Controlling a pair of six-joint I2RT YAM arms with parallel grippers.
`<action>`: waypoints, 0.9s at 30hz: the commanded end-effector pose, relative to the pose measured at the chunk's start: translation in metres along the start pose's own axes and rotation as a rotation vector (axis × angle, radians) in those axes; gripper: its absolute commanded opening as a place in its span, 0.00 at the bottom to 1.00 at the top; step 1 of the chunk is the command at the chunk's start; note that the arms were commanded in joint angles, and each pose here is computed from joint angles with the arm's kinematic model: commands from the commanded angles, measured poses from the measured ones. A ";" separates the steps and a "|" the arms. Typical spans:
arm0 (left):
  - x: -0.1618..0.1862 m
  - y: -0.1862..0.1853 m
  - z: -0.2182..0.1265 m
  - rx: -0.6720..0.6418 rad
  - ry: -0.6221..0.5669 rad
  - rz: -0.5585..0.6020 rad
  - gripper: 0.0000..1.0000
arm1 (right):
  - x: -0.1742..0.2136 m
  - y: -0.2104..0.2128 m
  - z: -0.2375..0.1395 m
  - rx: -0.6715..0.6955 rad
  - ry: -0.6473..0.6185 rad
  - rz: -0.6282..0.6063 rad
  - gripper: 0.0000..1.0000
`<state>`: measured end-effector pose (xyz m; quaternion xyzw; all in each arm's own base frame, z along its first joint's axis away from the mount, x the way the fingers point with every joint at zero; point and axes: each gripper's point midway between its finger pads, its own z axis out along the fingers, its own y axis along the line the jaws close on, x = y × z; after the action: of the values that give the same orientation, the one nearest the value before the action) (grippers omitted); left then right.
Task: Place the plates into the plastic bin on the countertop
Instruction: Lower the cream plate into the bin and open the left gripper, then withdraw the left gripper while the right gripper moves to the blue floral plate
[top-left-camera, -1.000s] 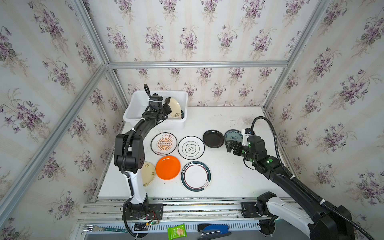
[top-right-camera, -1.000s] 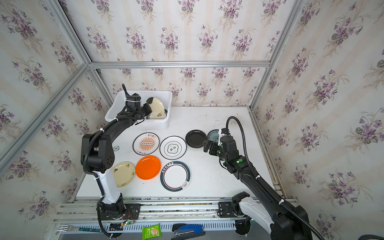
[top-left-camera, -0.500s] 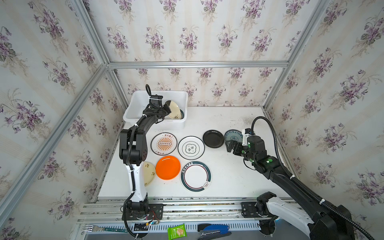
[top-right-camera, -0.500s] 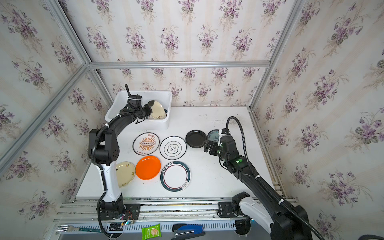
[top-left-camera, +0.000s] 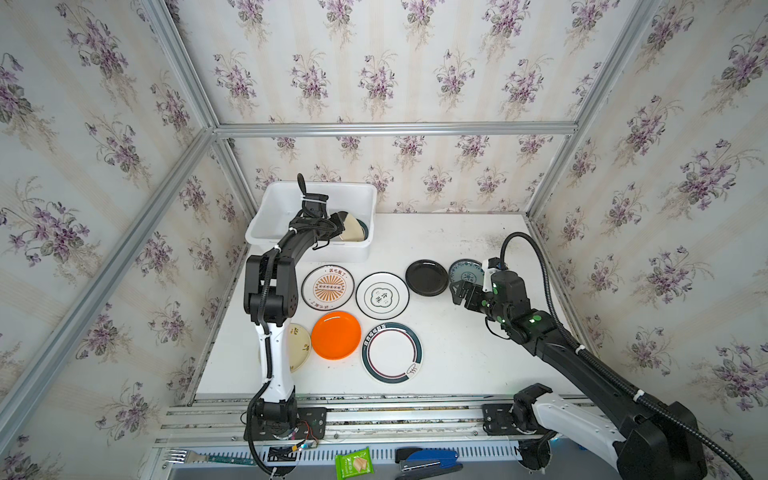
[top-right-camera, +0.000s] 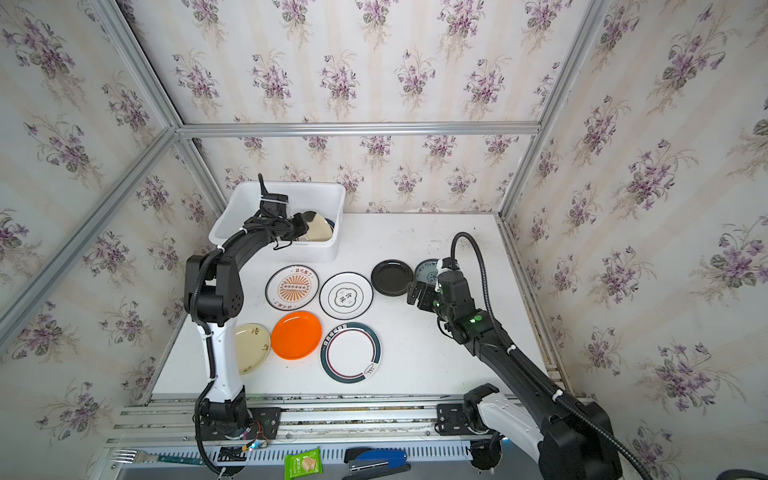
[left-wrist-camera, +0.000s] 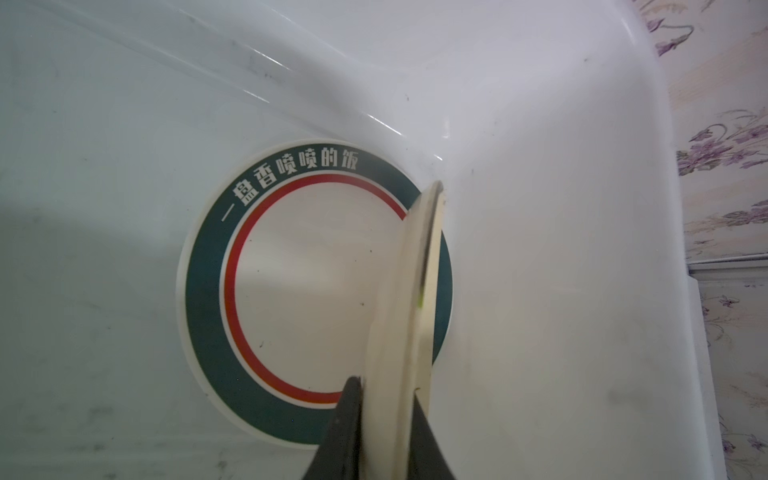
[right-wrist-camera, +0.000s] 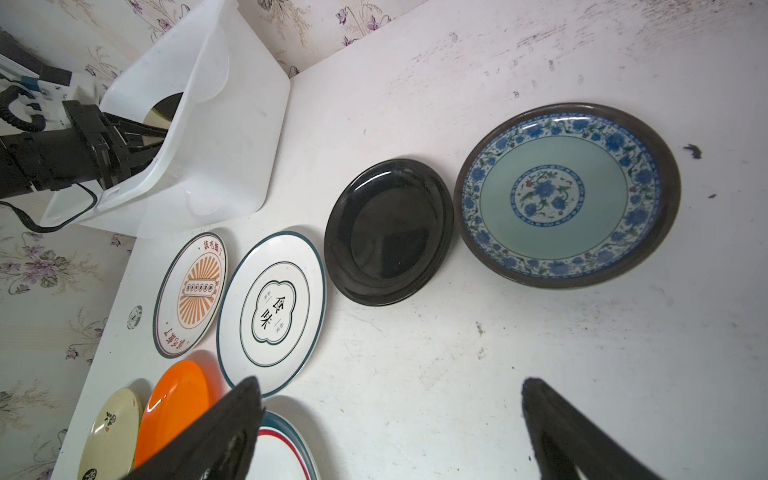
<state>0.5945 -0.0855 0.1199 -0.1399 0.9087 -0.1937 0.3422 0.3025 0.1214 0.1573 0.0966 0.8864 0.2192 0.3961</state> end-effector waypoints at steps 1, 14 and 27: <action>0.000 -0.006 -0.002 0.028 0.015 0.024 0.21 | -0.010 0.003 -0.003 0.003 -0.031 0.010 0.99; -0.014 -0.012 -0.019 0.020 -0.022 0.072 0.63 | -0.010 0.001 -0.007 0.014 -0.033 0.007 0.99; -0.024 -0.013 -0.043 -0.009 -0.068 0.085 0.99 | -0.008 -0.016 -0.008 0.106 -0.004 0.010 0.99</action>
<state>0.5859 -0.0812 0.1630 -0.1089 0.9042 -0.1782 0.3725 0.3009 0.1080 0.1567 0.1135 0.8943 0.1881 0.3897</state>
